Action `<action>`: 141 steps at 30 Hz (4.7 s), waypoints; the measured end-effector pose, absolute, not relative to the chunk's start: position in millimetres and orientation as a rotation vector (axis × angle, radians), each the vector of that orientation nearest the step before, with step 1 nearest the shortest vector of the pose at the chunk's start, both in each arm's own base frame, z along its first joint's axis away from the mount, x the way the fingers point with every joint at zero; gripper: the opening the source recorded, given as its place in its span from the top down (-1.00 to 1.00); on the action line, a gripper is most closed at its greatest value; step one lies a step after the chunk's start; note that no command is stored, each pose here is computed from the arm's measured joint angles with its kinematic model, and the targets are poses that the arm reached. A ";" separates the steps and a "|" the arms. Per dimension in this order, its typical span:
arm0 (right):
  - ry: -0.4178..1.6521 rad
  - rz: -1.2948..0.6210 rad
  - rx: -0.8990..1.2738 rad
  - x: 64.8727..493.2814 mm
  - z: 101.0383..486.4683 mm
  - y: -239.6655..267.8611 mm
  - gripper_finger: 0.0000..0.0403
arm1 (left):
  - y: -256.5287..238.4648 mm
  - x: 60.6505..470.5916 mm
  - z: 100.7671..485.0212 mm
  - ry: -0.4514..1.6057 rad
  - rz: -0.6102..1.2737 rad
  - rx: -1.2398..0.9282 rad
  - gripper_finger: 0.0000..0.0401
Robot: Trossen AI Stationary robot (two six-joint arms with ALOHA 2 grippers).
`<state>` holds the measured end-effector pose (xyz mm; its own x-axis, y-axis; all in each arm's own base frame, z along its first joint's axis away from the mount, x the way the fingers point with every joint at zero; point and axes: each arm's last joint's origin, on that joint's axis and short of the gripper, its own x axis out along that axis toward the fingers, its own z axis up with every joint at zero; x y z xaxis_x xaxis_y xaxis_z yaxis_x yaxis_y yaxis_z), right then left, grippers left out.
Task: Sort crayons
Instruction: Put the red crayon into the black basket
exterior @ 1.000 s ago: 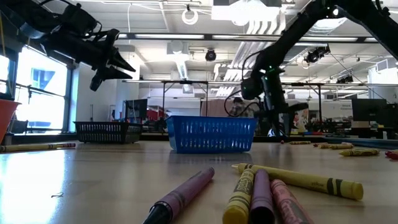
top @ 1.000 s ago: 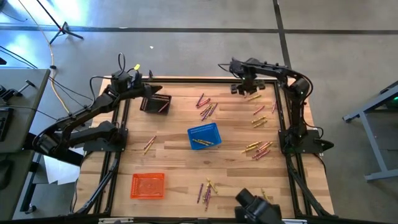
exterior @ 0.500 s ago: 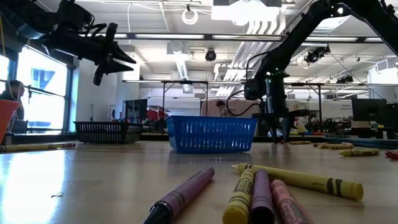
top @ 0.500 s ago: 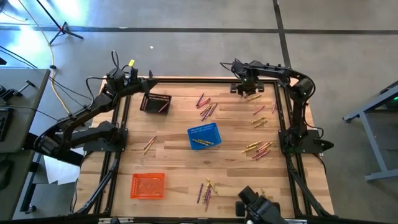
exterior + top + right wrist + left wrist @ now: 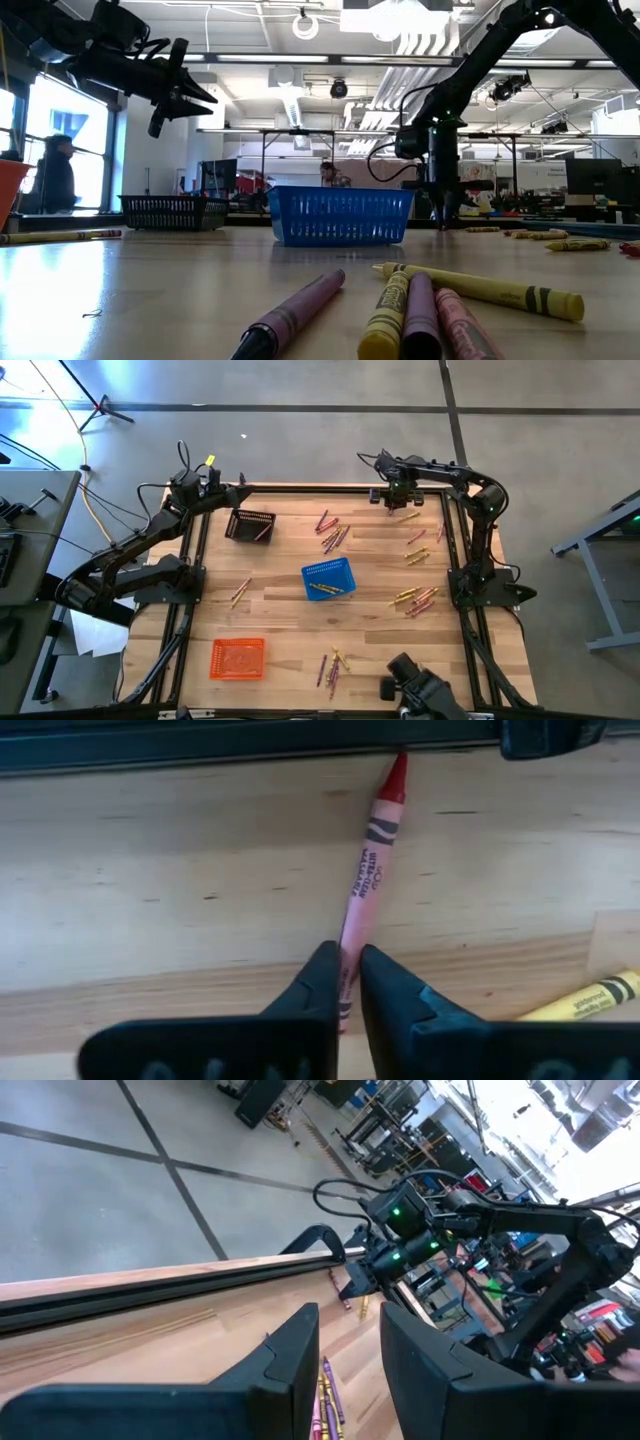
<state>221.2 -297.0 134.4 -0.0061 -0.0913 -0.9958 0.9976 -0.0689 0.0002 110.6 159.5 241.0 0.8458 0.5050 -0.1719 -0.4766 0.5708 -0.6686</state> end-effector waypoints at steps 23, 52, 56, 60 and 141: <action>0.619 -0.753 0.897 328.8 228.6 -215.7 0.92 | 160.1 111.0 246.0 -0.079 0.559 -0.741 0.53; 0.157 -0.358 0.764 405.3 284.2 -119.0 0.92 | 121.1 154.3 263.0 -0.126 0.240 -0.678 0.16; 0.111 -0.369 0.746 408.3 288.0 -111.7 0.92 | 119.4 156.5 263.0 -0.142 0.280 -0.677 0.16; 0.100 -0.381 0.755 409.5 288.5 -107.4 0.92 | 116.2 160.7 261.5 -0.130 0.268 -0.683 0.16; 0.282 -0.424 0.711 385.8 304.7 -78.8 0.66 | 128.6 140.6 238.5 0.487 0.620 -0.595 0.83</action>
